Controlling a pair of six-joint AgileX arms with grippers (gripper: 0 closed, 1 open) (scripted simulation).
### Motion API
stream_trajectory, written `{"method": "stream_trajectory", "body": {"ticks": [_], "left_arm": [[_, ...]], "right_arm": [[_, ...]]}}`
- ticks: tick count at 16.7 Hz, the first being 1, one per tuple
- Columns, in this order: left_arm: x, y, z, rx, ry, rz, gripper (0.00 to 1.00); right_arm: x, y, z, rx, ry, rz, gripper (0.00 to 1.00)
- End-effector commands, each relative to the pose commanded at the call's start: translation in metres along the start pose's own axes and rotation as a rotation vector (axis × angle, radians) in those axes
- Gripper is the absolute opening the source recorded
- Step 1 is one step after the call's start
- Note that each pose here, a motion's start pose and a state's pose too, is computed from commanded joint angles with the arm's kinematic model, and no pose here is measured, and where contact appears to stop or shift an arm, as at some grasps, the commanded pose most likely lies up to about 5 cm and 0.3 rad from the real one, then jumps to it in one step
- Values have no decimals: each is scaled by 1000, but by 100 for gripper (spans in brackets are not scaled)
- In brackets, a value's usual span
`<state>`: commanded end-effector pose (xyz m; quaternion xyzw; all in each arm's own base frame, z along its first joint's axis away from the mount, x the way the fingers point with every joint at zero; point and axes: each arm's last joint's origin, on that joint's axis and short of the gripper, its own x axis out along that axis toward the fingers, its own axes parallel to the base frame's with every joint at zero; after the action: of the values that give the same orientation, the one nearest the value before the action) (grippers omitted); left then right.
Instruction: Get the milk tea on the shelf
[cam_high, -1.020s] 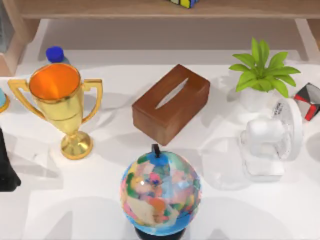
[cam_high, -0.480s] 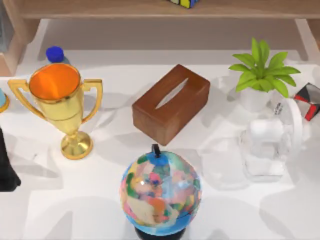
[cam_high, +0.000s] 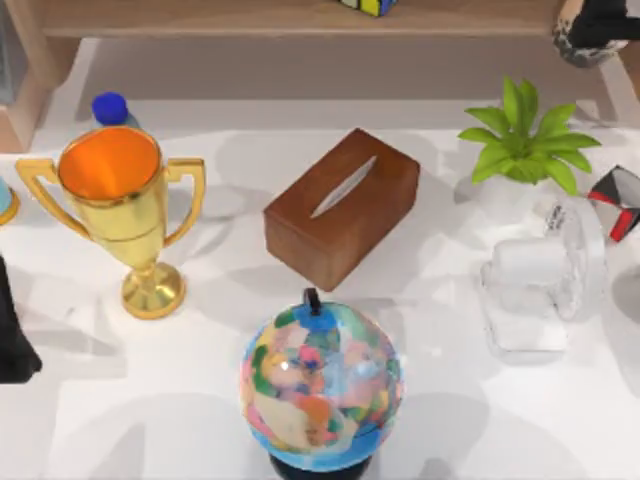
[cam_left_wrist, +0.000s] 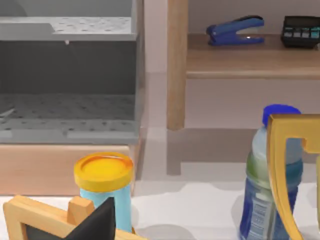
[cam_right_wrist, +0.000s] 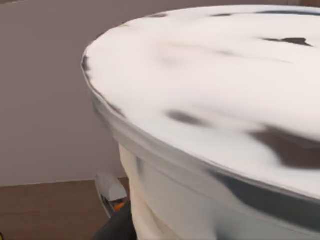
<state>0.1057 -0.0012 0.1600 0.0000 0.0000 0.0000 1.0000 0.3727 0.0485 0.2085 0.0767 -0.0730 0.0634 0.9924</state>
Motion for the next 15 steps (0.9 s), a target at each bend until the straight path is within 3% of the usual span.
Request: {"method": "stream_trajectory", "body": {"ticks": [3,8,15], "left_arm": [[0,0,0,0,0,0,100],[0,0,0,0,0,0,100],[0,0,0,0,0,0,100]], "right_arm": [[28,42,11,-9,76,-39,0],[60,94,33,-101,213,-112,0],[72,110,51,-157,242,-154,0]]}}
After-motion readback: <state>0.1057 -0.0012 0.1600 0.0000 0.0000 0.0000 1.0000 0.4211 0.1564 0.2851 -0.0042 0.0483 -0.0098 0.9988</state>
